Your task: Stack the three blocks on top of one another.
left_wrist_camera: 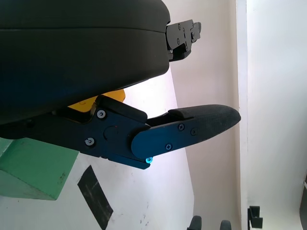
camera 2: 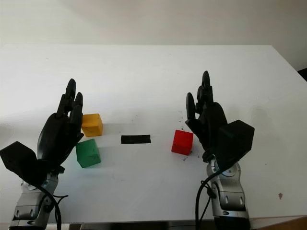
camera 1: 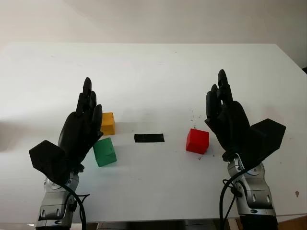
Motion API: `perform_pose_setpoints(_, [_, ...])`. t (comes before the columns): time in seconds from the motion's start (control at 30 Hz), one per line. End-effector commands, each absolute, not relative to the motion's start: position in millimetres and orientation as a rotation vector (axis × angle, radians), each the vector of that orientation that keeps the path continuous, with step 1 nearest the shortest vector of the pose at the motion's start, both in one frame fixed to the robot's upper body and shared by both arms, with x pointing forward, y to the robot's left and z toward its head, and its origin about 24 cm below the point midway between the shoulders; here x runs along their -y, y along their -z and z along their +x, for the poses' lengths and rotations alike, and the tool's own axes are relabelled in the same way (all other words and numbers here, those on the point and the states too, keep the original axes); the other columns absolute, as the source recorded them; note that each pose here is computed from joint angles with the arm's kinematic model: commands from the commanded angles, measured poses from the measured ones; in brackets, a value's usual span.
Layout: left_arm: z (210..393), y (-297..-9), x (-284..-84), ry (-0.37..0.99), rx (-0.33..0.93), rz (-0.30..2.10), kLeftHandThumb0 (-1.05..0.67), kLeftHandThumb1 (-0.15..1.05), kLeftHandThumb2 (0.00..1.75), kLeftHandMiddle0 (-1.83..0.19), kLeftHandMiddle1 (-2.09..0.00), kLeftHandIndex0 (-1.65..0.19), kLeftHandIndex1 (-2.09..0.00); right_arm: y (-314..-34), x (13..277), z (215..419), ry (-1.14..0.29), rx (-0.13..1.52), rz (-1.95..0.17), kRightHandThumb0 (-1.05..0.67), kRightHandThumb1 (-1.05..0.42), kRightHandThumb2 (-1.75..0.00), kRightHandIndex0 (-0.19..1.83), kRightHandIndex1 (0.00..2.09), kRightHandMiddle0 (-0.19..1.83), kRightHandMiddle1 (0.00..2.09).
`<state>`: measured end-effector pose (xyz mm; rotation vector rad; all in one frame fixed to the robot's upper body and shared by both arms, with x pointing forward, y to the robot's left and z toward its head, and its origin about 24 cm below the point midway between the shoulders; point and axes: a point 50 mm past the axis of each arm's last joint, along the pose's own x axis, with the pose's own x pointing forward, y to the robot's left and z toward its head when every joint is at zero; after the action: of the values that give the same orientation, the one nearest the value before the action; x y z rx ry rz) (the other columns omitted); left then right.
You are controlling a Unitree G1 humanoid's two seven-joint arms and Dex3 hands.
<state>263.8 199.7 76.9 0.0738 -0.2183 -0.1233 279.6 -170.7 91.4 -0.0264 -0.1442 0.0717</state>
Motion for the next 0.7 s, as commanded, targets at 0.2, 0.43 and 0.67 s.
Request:
perform_pose_setpoints(0.2, [262.7, -77, -198.9, 0.124, 0.218, 0.090, -0.71, 1.05, 0.63, 0.19, 0.00, 0.19, 0.00, -98, 173, 283, -0.082, 0.162, -0.049, -0.73, -1.05, -0.61, -0.19, 0.00, -0.19, 0.00])
perform_pose_setpoints(0.43, [263.7, -78, -200.5, 0.101, 0.232, 0.070, -0.69, 1.05, 0.62, 0.19, 0.00, 0.19, 0.00, -125, 190, 294, -0.172, 0.224, -0.269, -0.74, -1.05, -0.48, -0.18, 0.01, -0.16, 0.03])
perform_pose_setpoints(0.67, [263.2, -89, -213.5, 0.063, 0.253, 0.114, -0.75, 1.05, 0.57, 0.19, 0.00, 0.19, 0.00, -192, 216, 309, -0.325, 0.347, -0.822, -0.64, -0.87, -0.04, 0.01, 0.11, 0.11, 0.14])
